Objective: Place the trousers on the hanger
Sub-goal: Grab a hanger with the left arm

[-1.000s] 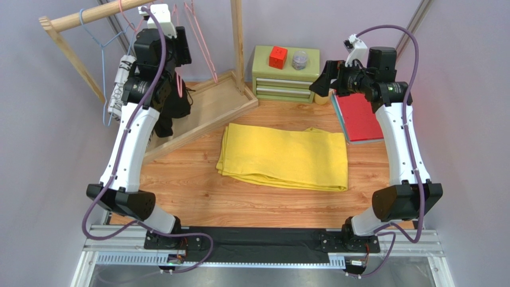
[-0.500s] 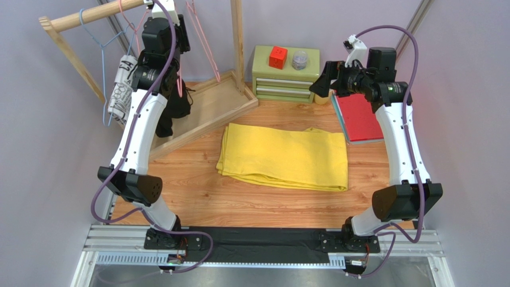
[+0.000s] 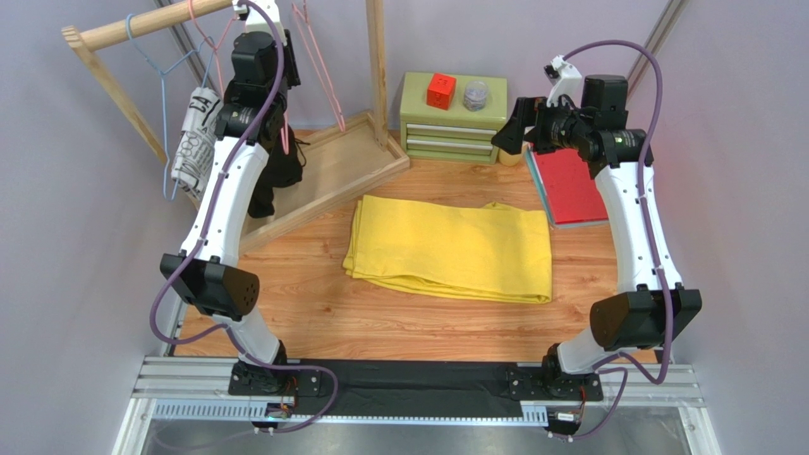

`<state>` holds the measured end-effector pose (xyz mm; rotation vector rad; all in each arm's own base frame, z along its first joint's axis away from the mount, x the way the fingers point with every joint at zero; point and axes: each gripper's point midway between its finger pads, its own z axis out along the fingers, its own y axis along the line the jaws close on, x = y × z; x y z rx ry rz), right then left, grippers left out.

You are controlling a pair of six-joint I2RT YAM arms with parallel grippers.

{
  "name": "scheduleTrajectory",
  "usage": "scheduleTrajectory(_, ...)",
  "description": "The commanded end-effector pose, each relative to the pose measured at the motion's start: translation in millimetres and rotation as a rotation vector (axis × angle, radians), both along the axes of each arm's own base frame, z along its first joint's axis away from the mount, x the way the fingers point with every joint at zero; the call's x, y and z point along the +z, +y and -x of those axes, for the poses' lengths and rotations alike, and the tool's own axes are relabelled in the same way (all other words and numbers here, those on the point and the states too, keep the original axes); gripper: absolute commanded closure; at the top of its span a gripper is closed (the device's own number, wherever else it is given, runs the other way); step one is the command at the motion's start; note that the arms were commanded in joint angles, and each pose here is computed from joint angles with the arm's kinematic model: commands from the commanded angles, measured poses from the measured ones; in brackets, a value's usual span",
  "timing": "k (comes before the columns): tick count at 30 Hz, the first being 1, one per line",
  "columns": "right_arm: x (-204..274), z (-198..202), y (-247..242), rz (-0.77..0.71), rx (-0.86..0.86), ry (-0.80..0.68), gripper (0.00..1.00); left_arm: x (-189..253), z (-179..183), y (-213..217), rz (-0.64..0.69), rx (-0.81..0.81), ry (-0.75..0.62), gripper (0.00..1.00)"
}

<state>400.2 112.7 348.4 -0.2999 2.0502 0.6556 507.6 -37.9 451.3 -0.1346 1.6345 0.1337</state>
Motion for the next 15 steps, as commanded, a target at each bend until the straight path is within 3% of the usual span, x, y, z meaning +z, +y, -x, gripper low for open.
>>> scheduleTrajectory(1, -0.5, -3.3, -3.5, 0.016, -0.006, -0.011, 0.04, 30.9, 11.7, -1.2, 0.038, -0.035, -0.114, 0.67)
scheduleTrajectory(9, 1.2, -3.5, -0.4, -0.002, 0.005, -0.005, 0.04, 75.0, 32.7, 5.8, 0.026, -0.025, -0.237, 0.99)
scheduleTrajectory(15, 2.0, -2.9, 1.4, -0.007, 0.012, -0.004, 0.04, 131.0, 56.2, 13.0, -0.029, -0.017, -0.375, 1.0)
